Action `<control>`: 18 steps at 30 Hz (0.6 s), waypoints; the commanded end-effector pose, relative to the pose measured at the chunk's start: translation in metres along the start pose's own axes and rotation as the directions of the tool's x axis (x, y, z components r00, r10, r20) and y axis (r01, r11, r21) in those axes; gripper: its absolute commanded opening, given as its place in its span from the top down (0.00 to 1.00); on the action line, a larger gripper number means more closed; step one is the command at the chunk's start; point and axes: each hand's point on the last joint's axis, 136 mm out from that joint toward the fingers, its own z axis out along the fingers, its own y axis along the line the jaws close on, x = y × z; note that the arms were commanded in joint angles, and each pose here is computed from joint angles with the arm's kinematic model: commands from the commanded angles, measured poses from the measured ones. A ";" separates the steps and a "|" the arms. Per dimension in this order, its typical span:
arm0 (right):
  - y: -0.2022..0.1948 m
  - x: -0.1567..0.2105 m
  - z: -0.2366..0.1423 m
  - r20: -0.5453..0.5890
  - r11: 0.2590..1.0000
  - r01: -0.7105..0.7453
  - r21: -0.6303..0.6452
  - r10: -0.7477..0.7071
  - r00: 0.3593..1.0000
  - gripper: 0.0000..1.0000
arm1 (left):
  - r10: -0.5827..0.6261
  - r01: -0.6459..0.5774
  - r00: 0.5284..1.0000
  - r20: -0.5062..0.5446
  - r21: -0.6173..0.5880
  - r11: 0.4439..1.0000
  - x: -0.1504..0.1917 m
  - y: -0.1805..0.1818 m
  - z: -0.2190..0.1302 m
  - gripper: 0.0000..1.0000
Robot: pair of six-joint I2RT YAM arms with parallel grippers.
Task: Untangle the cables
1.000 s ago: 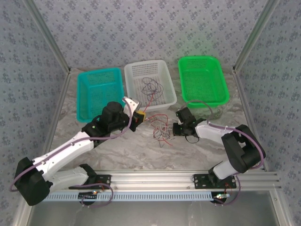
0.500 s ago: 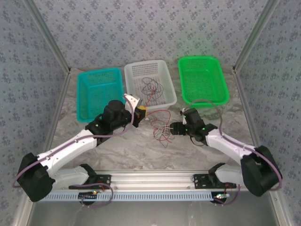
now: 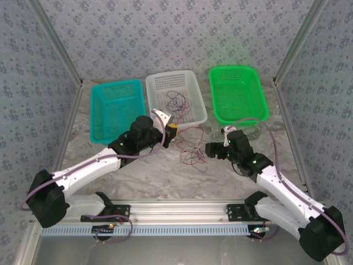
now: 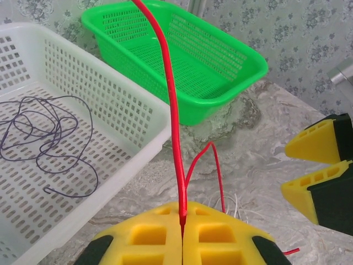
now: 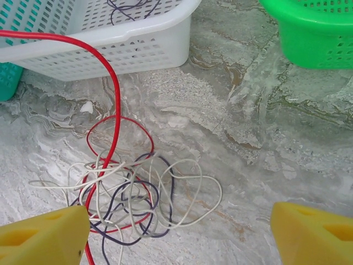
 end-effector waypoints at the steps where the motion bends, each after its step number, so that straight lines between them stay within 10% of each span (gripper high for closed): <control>1: -0.006 0.002 -0.005 0.002 1.000 0.015 0.022 -0.016 1.000 0.12 | 0.044 -0.047 0.995 0.088 0.029 0.999 -0.035 -0.016 -0.001 0.94; 18: 0.001 -0.027 0.051 0.080 0.997 -0.080 0.024 0.078 0.994 0.10 | 0.000 -0.036 0.981 0.196 0.180 0.983 -0.060 -0.056 0.001 0.94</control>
